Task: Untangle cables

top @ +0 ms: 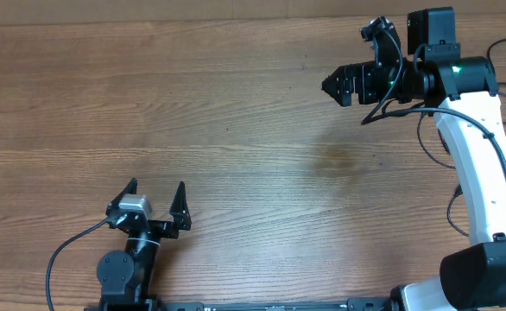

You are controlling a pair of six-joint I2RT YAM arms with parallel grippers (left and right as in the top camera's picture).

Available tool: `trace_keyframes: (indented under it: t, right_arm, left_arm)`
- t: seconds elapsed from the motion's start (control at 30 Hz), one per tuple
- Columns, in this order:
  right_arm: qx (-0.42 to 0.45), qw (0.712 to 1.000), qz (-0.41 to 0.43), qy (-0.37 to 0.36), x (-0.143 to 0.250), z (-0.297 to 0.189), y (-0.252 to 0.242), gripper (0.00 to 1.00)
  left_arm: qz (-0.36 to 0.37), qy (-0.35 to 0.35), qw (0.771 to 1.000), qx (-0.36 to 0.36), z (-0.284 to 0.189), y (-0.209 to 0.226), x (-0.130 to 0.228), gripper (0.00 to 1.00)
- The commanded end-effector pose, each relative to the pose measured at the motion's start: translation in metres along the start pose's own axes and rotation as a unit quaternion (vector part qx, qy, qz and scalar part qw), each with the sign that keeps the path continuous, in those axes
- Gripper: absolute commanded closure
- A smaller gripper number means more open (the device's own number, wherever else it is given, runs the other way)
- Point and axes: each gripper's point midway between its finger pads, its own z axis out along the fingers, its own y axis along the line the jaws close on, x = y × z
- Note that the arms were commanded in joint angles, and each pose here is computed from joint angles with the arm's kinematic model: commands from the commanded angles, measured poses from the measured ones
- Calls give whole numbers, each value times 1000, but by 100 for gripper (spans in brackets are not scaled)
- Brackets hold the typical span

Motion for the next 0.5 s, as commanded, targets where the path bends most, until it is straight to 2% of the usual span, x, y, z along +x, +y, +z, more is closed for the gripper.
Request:
trace_keyframes:
  t: [0.0, 0.47]
  right_arm:
    - [6, 1000, -13, -18, -5, -14, 5, 0]
    - [6, 1000, -13, -18, -5, -14, 5, 0]
  left_arm:
    - [34, -2, 999, 12, -1, -3, 0, 1]
    - [34, -3, 999, 10, -1, -3, 0, 0]
